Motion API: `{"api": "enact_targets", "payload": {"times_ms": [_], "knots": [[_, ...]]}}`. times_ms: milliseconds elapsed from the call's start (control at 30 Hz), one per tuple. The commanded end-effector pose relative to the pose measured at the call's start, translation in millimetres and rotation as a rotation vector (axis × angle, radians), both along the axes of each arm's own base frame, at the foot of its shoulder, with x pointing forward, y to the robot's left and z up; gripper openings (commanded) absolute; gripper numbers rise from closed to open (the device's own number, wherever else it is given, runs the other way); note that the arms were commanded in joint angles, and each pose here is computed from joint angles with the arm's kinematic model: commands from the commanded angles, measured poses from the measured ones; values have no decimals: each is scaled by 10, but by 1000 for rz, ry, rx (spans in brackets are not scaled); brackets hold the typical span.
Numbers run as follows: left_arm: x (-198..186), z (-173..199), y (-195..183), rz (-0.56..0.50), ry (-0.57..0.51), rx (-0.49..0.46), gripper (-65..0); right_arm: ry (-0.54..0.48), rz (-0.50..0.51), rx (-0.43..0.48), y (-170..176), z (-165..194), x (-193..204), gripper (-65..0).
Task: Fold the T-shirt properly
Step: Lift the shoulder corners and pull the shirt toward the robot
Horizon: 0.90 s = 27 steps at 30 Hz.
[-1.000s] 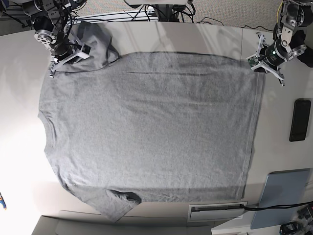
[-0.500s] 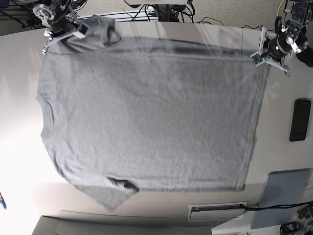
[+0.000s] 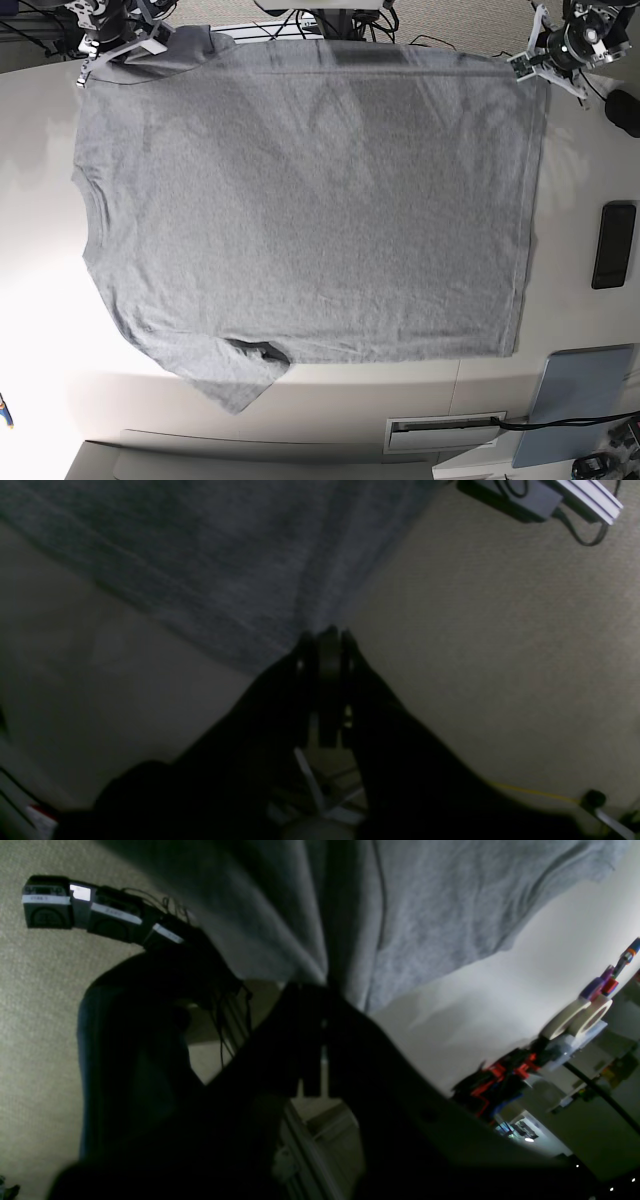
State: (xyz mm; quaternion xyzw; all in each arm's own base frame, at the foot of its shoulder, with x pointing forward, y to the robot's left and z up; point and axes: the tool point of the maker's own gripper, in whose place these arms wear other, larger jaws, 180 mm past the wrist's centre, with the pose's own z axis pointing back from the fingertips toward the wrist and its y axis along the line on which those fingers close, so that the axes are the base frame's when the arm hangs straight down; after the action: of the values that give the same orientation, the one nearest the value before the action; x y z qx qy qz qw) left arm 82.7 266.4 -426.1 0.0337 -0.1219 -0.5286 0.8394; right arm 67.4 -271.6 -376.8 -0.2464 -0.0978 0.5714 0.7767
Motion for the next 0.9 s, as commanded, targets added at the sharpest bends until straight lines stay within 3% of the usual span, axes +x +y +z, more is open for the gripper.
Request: {"api": "enact_targets", "payload": {"times_ms": [0,133,300,400,533,867], "knots": [[20,42,93,-5,-1,38,-650,-31,12,-33,-46,84,42,-650],[184,179,185,42,-46,49,-650,-81,-3,-42,-70,137,101,-650],[522,488,123,162,-153,-93,-650,-240,-30,-59,-98,336,346,-650],[669,621,48,178,-220,-179,-650,-309,-26,-80,-122,428,514,-650],[758,663,9,211,-280,-215,-650,-383,-26,-75,-114,519,758,-650],[992,684,-80,304,-387,-274,-650,-512,-55,68,-15,571,1306,-650]]}}
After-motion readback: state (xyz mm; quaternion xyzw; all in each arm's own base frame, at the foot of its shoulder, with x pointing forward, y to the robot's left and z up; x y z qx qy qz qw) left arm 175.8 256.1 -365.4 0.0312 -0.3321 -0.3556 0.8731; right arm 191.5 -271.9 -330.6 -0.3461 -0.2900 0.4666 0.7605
